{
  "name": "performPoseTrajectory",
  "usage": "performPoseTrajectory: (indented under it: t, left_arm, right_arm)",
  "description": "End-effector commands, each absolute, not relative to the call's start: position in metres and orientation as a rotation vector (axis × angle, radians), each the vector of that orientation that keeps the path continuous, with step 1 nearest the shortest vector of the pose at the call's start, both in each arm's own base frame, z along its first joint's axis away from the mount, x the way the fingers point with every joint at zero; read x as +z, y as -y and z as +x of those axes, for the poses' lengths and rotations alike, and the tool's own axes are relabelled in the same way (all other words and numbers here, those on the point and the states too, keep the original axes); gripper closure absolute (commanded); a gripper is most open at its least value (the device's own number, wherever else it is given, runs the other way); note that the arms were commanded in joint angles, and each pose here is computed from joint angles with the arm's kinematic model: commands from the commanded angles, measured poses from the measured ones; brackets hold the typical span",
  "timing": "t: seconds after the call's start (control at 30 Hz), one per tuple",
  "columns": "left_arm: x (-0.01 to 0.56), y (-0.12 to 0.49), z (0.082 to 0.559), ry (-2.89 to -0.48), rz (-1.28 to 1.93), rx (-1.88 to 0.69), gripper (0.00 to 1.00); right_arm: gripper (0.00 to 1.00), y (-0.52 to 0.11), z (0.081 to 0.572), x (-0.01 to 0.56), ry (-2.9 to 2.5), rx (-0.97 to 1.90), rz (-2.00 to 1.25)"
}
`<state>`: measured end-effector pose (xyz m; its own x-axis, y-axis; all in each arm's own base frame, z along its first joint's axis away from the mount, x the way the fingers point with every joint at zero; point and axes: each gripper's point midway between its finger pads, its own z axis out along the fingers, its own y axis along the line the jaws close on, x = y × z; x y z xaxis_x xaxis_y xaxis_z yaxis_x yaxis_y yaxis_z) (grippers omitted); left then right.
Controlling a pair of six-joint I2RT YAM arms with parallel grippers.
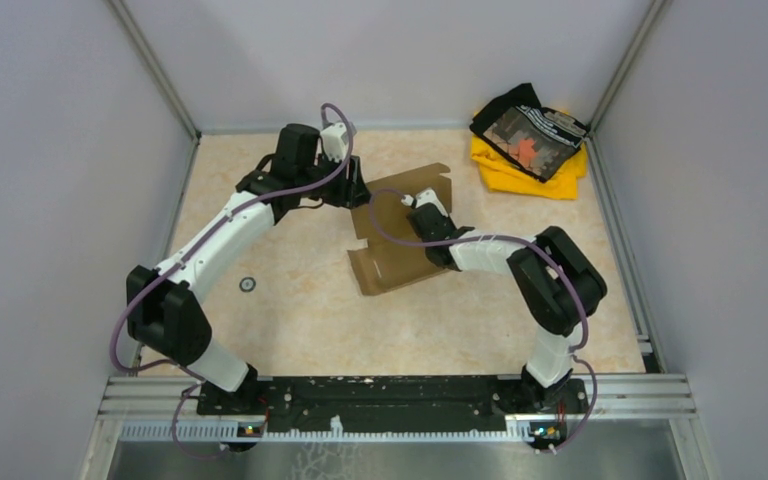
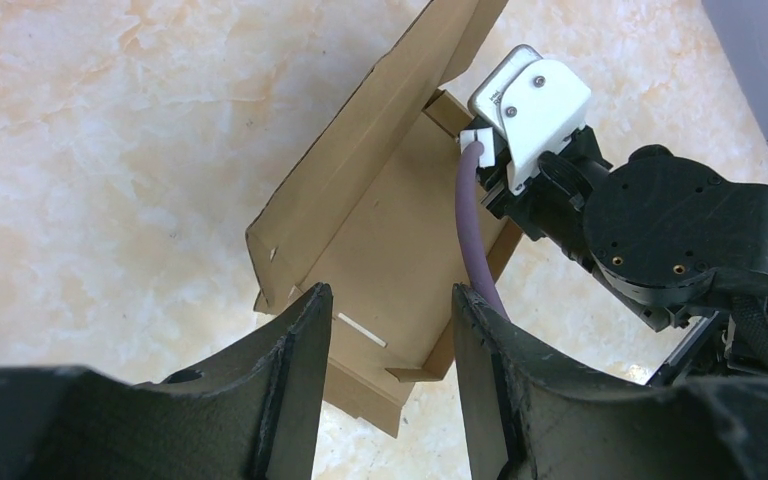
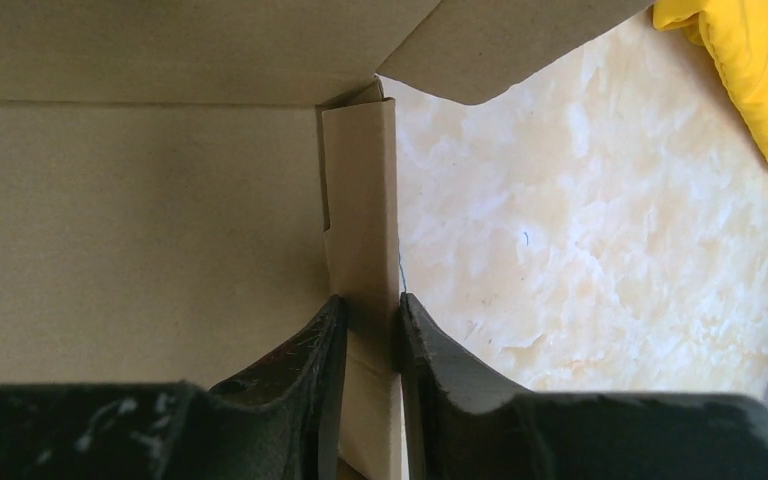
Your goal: Fold the paper box
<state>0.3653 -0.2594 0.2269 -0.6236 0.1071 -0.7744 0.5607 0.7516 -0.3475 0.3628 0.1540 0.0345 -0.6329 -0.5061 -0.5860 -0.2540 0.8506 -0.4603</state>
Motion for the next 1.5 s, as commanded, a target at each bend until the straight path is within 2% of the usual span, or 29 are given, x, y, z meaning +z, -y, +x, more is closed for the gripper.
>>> performPoseTrajectory:
  t: [0.0, 0.23, 0.53, 0.77, 0.93, 1.2, 1.47]
  left_arm:
    - [0.247, 0.260, 0.361, -2.111, 0.508, -0.777, 0.46]
    - [0.245, 0.259, 0.361, -2.118, 0.506, -0.775, 0.47]
    - [0.248, 0.257, 0.360, -2.112, 0.501, -0.771, 0.46]
    - [0.242, 0.256, 0.355, -2.127, 0.489, -0.785, 0.46]
    - [0.235, 0.260, 0.336, -2.150, 0.485, -0.867, 0.47]
    - [0.211, 0.252, 0.302, -2.177, 0.436, -0.898, 0.49]
    - [0.206, 0.225, 0.317, -2.179, 0.271, -0.723, 0.44]
  right_arm:
    - [0.75, -0.144, 0.348, 0.005, -2.355, -0.518, -0.632]
    - [0.85, -0.138, 0.352, 0.014, -2.324, -0.565, -0.583]
    - [0.94, -0.129, 0.358, 0.054, -2.176, -0.623, -0.518]
    - [0.95, -0.132, 0.354, 0.084, -2.077, -0.576, -0.492]
    - [0.95, -0.146, 0.351, 0.085, -2.118, -0.457, -0.506]
    - [0.94, -0.160, 0.354, 0.064, -2.191, -0.325, -0.498]
    - [0.95, -0.166, 0.352, 0.033, -2.295, -0.290, -0.513]
